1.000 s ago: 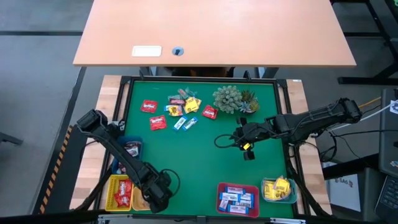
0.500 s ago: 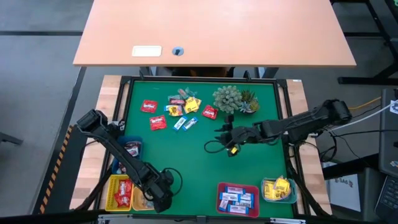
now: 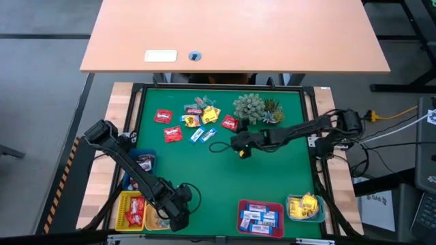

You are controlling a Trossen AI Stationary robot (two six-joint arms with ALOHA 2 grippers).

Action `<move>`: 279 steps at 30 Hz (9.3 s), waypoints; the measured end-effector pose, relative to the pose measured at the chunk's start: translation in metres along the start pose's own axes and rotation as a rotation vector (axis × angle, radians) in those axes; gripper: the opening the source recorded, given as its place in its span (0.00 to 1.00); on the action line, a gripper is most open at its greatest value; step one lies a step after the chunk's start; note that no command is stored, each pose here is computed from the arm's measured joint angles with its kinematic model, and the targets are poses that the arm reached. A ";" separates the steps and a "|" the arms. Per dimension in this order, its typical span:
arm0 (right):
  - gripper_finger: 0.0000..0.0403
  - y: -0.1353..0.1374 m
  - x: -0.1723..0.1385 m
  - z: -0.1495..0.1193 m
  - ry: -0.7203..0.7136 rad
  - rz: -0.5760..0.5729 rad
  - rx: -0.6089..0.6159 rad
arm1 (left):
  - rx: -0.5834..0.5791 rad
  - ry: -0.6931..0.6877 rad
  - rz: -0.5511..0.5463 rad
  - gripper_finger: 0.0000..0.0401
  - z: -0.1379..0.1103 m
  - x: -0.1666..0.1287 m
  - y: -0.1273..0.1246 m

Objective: Sort candy
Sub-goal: Put the red candy into the yellow bin

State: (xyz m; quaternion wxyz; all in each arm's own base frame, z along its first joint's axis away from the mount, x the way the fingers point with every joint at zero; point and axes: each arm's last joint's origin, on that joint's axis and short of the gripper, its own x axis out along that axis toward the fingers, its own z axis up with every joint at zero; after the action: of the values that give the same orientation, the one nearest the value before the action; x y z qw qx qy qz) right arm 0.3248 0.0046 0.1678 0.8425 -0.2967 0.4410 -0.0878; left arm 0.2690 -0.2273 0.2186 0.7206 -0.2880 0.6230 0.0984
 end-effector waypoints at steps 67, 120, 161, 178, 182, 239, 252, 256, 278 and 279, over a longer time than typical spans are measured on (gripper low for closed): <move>0.21 -0.019 0.082 -0.040 0.131 -0.082 0.088 | 0.018 -0.039 -0.012 0.39 0.002 0.000 -0.002; 0.00 0.040 -0.038 0.119 -0.208 0.538 0.194 | 0.331 -0.819 0.212 0.39 0.045 -0.013 -0.010; 0.00 0.045 -0.046 0.126 -0.267 0.727 0.238 | 0.351 -0.633 0.217 0.11 0.070 -0.011 0.009; 0.00 0.045 -0.046 0.126 -0.267 0.727 0.238 | 0.352 -0.633 0.216 0.00 0.070 -0.011 0.008; 0.06 0.045 -0.046 0.126 -0.267 0.727 0.238 | 0.353 -0.633 0.216 0.00 0.070 -0.011 0.008; 0.39 0.010 -0.104 0.106 -0.184 0.738 0.214 | -0.436 0.329 0.202 0.00 -0.104 -0.102 0.044; 0.39 0.010 -0.104 0.107 -0.188 0.737 0.214 | -0.442 -0.068 0.126 0.29 -0.092 -0.100 0.044; 0.39 0.010 -0.104 0.107 -0.188 0.737 0.212 | -0.411 -0.425 0.067 0.36 -0.073 -0.102 0.045; 0.39 0.008 -0.104 0.115 -0.298 0.715 0.183 | -0.317 -0.559 0.468 0.40 0.089 -0.117 0.123; 0.39 0.008 -0.104 0.115 -0.298 0.715 0.183 | -0.326 -0.551 0.484 0.40 0.094 -0.119 0.129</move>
State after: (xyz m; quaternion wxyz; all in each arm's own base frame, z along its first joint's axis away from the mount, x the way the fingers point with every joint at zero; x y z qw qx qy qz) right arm 0.3533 0.1020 0.2857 0.8977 -0.0578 0.3796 0.2160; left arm 0.2597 -0.0457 0.2995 0.7615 -0.2065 0.4323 0.4365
